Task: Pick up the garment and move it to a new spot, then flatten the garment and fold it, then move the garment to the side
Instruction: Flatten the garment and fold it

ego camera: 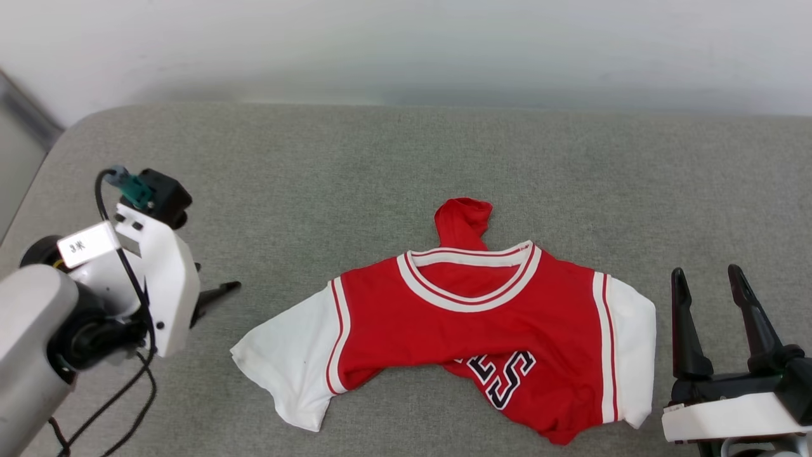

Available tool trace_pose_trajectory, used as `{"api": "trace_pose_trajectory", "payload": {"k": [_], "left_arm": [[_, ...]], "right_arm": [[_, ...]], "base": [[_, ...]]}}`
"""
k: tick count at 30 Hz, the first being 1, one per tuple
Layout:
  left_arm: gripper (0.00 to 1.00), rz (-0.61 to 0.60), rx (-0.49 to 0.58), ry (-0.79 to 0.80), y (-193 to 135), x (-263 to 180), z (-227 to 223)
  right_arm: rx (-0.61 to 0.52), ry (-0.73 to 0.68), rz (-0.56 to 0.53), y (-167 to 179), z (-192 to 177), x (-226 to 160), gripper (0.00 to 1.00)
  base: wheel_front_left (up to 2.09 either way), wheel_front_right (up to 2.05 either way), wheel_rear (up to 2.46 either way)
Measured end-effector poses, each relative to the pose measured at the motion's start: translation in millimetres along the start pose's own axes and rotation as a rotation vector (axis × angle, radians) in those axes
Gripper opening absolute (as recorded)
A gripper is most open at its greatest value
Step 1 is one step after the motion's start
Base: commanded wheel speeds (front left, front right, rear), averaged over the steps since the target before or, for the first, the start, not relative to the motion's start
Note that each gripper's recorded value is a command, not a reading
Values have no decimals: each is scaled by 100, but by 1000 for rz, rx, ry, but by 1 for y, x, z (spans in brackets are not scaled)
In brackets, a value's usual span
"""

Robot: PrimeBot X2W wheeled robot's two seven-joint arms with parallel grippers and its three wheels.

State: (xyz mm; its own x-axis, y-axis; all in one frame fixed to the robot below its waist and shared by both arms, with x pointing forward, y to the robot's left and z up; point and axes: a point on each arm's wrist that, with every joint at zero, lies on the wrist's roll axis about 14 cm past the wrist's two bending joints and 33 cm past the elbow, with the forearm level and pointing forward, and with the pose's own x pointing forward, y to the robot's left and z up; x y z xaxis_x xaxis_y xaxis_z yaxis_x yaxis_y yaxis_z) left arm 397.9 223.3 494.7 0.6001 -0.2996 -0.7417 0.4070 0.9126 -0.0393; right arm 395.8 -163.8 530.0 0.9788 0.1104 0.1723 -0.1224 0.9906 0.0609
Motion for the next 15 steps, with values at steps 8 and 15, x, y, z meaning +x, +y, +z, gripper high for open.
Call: {"api": "trace_pose_trajectory", "payload": {"k": [8, 15], "left_arm": [[100, -7, -37, 179, 9, 25, -28], [100, -43, -77, 325, 2, 57, -69]], "right_arm": [[-9, 14, -15, -6, -7, 6, 100], [-14, 33, -37, -15, -16, 9, 100]], "base": [[0, 0, 0], [0, 0, 0]]}}
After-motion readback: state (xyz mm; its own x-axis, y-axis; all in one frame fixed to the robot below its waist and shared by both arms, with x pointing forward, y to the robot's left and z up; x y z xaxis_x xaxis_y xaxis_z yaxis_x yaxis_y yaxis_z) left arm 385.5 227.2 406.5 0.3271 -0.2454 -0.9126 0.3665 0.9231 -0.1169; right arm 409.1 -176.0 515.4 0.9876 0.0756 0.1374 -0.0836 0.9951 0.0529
